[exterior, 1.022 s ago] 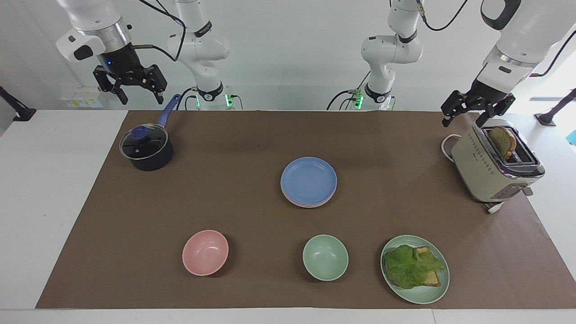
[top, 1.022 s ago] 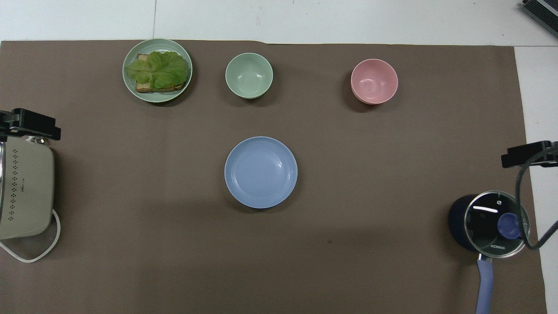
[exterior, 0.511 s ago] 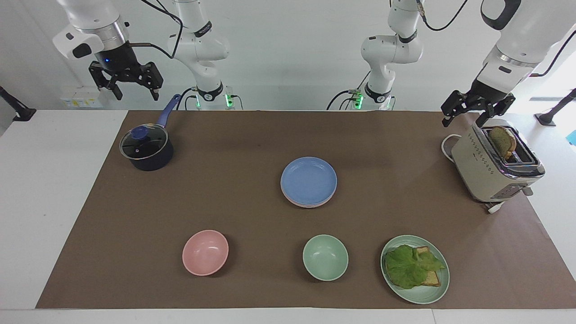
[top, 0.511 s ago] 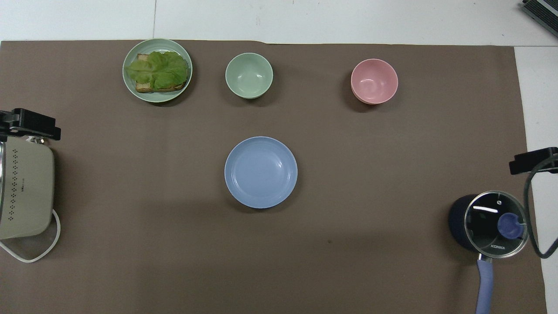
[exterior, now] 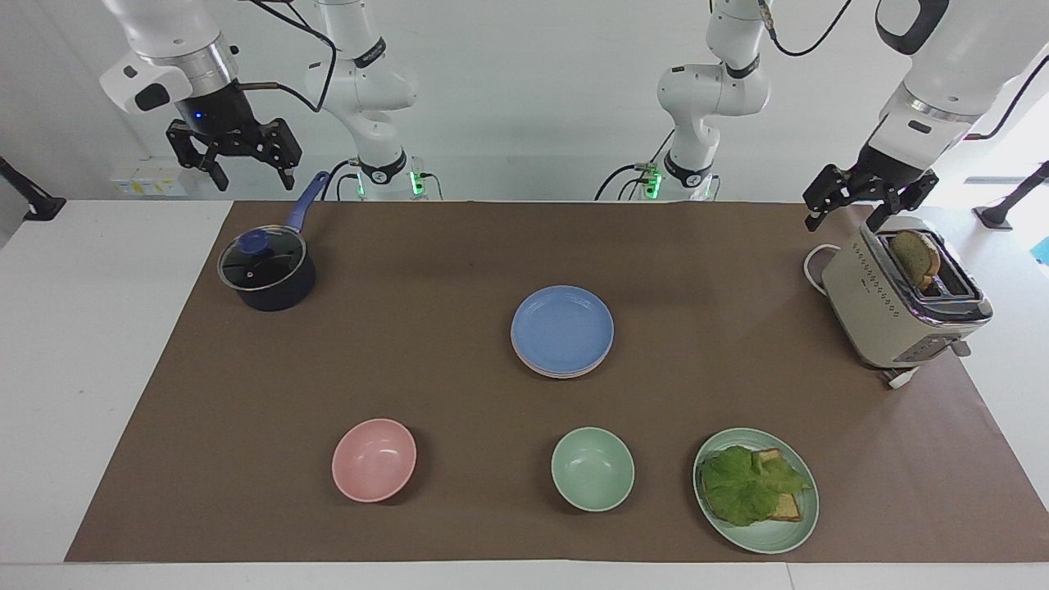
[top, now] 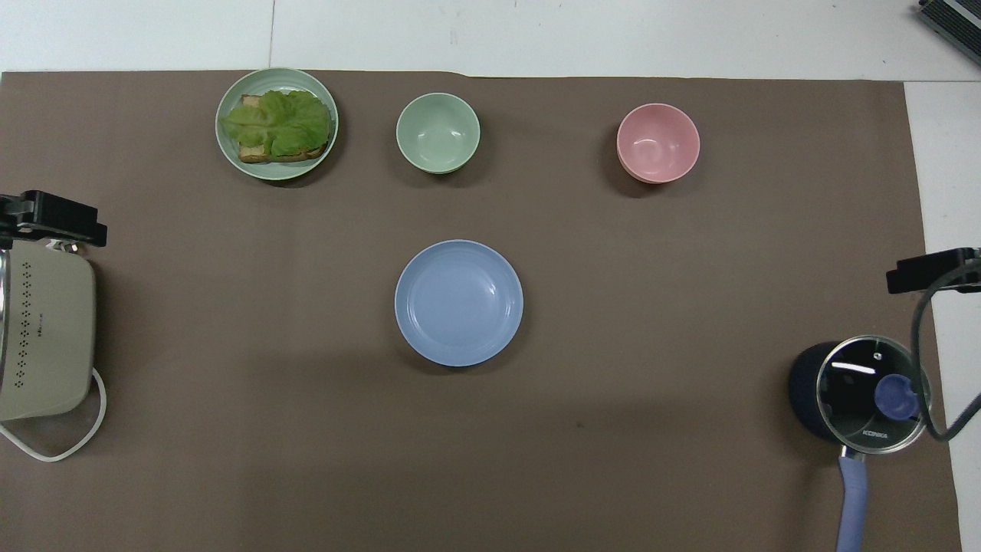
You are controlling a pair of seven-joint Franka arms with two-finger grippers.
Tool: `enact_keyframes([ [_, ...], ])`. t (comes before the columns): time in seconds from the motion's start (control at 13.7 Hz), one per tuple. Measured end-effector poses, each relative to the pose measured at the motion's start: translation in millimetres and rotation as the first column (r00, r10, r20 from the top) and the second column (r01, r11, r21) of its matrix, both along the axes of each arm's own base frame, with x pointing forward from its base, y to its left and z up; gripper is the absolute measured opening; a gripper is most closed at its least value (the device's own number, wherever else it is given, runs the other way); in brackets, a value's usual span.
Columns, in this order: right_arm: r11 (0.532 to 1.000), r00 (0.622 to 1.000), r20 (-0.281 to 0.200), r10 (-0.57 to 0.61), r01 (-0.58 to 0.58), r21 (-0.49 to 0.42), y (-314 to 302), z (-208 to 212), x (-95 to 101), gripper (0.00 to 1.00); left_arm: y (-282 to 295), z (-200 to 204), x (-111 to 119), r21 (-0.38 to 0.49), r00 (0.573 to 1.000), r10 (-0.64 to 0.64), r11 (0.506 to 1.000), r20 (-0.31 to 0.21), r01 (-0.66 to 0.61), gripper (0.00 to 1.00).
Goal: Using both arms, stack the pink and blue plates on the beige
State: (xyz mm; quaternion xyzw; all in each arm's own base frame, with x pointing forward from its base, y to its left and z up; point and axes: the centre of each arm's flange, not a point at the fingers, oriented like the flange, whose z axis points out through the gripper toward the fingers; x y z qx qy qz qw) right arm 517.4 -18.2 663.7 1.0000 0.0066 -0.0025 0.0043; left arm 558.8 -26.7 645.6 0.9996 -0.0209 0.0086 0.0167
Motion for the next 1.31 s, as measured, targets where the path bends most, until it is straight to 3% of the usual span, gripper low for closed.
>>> enact_keyframes([
  [1.31, 1.000, 1.000, -0.025, -0.001, 0.001, 0.001, -0.5, -3.2, -6.0, 1.00, 0.0, 0.0, 0.0, 0.000, 1.000, 0.000, 1.000, 0.000, 0.000, 1.00],
])
